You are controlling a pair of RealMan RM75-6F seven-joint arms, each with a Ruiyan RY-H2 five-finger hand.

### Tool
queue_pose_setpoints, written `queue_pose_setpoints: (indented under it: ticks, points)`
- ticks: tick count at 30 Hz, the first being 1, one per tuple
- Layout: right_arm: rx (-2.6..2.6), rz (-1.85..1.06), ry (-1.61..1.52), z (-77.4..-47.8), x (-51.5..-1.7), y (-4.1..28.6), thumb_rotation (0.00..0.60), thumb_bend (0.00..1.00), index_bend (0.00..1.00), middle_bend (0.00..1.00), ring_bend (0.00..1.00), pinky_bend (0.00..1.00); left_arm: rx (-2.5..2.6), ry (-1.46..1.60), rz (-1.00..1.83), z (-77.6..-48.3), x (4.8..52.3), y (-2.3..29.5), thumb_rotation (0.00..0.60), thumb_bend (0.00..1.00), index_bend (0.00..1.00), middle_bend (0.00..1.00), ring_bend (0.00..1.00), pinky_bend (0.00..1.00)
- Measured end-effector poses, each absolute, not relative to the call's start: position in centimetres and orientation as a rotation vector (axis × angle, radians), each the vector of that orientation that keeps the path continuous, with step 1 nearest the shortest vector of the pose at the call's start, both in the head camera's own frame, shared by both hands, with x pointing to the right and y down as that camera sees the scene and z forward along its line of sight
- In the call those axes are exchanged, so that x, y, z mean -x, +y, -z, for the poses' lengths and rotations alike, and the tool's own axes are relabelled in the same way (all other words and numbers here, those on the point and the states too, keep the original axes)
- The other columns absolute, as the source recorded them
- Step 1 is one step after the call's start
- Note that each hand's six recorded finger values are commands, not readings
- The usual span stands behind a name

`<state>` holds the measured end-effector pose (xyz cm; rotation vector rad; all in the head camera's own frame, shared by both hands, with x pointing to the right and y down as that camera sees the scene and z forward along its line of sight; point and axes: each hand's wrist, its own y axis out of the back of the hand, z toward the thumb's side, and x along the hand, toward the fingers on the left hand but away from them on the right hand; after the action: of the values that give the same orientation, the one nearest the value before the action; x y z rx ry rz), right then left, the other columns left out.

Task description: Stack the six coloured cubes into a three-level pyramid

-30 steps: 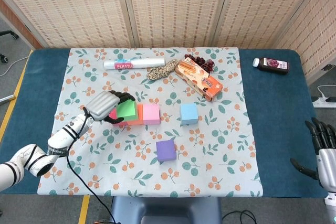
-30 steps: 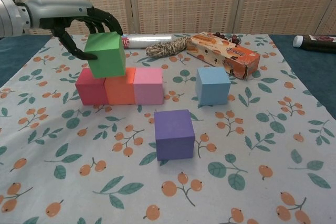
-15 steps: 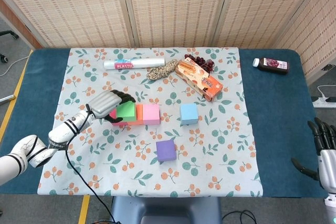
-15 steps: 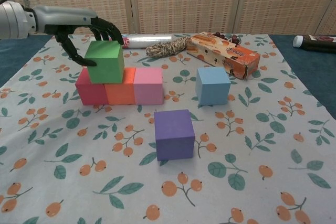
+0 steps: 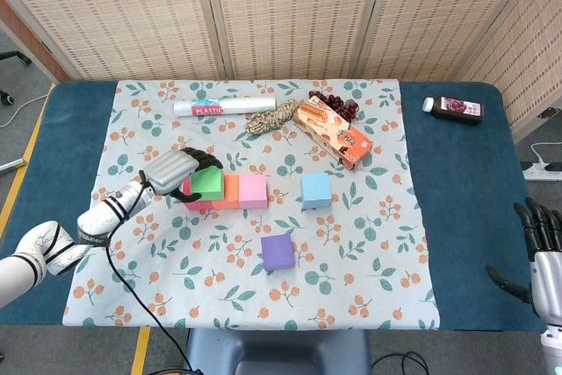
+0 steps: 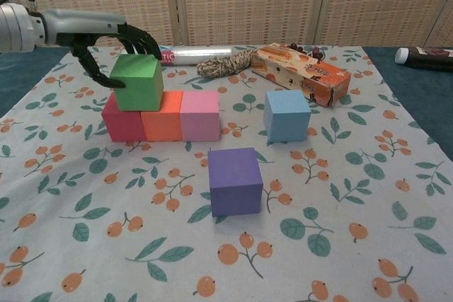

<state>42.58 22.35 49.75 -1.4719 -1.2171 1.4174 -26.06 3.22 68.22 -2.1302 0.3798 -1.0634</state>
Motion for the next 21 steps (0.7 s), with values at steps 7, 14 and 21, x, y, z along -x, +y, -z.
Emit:
queue_pose_setpoints:
  ticks: [7,14,21]
  points:
    - [1.469,-1.42,-1.222,-49.72,-42.64,22.53,0.6,0.0,0.0,0.0,0.0,0.0,2.136,0.369,1.075,-68.47,26.39,3.44,0.6,0.32,0.13,0.12,0.1,0.2]
    - [1.469,-1.417,-1.225,-49.65,-42.72,22.6,0.6,0.0,0.0,0.0,0.0,0.0,2.133,0.388,1.077,-68.34,26.49,3.49,0.6,0.32,0.1,0.09,0.08,0.19]
    - [1.472,-1.42,-1.23,-49.72,-43.04,22.68,0.6,0.0,0.0,0.0,0.0,0.0,2.141,0.455,1.087,-67.92,26.32,3.67,0.6,0.32,0.11,0.1,0.09,0.21]
